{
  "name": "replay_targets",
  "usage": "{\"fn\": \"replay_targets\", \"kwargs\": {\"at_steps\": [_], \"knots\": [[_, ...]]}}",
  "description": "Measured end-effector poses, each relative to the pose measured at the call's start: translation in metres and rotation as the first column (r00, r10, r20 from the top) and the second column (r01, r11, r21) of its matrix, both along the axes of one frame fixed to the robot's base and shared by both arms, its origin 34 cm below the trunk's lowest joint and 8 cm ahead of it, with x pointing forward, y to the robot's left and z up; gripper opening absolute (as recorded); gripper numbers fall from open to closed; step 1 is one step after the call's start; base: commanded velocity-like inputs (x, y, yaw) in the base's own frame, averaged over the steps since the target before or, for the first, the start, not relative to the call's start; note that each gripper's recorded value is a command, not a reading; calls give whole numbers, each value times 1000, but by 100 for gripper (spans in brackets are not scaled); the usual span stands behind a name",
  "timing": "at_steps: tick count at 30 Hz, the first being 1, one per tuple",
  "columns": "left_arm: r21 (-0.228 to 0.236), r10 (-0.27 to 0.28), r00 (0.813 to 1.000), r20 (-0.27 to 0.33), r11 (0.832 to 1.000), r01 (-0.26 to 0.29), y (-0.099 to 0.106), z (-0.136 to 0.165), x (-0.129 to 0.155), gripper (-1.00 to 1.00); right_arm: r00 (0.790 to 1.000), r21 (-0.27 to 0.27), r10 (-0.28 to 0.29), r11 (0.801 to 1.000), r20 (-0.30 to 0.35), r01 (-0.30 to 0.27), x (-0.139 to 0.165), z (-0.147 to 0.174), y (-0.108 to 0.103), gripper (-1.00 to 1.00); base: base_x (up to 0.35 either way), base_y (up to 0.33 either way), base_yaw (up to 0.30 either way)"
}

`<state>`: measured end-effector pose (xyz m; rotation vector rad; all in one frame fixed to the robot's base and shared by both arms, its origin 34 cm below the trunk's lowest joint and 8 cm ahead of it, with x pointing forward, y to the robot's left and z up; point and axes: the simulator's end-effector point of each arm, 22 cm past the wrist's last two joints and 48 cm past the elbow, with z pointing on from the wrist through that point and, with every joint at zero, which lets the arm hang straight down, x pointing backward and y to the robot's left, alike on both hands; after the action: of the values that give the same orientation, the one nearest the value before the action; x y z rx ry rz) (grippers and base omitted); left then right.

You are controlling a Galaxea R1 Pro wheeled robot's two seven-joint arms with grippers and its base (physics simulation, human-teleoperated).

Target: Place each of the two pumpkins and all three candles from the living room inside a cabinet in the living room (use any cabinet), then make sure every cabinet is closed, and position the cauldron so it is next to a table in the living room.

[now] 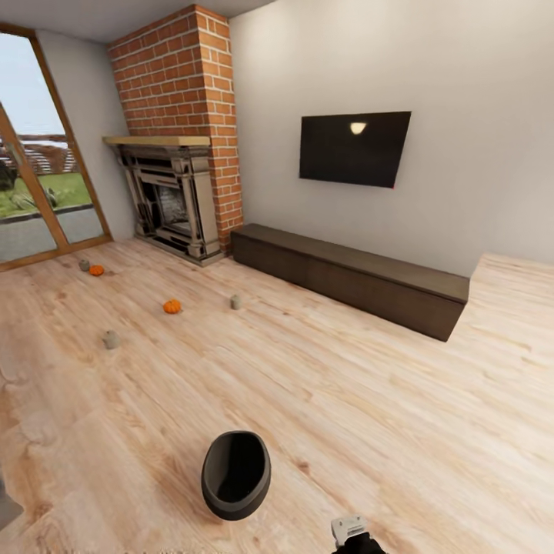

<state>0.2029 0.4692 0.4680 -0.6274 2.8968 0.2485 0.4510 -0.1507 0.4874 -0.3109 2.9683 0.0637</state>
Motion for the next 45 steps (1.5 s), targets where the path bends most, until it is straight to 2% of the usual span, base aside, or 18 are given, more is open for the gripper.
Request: {"fn": "replay_targets", "kwargs": {"at_steps": [8, 17, 31, 35, 37, 45], "knots": [[-12, -7, 1000, 4, 1000, 7, -14, -4, 0, 100, 1000, 0, 0, 1000, -7, 0, -2, -2, 0, 100, 3, 50, 234], [-30, -54, 998, -17, 998, 53, -27, -8, -5, 100, 1000, -1, -1, 1000, -15, 1, -5, -4, 0, 100, 55, -69, 237], [-32, -63, 998, -22, 998, 62, -29, -8, -6, 100, 1000, 1, -10, 1000, -20, 10, -6, -5, -1, 100, 289, -92, 102], [-21, -68, 998, 1, 997, 68, -27, -7, -1, 100, 999, 14, -33, 999, -24, 34, -7, -5, 1, 100, 237, -14, 48], [-9, -74, 997, 35, 997, 74, -27, -7, 7, 100, 999, 19, -43, 999, -28, 44, -7, -5, 2, 100, 31, -166, 5], [-10, -75, 996, 46, 997, 76, -31, -7, 9, 100, 999, 22, -45, 999, -26, 46, -7, -5, 2, 100, 34, 21, 1]]}}
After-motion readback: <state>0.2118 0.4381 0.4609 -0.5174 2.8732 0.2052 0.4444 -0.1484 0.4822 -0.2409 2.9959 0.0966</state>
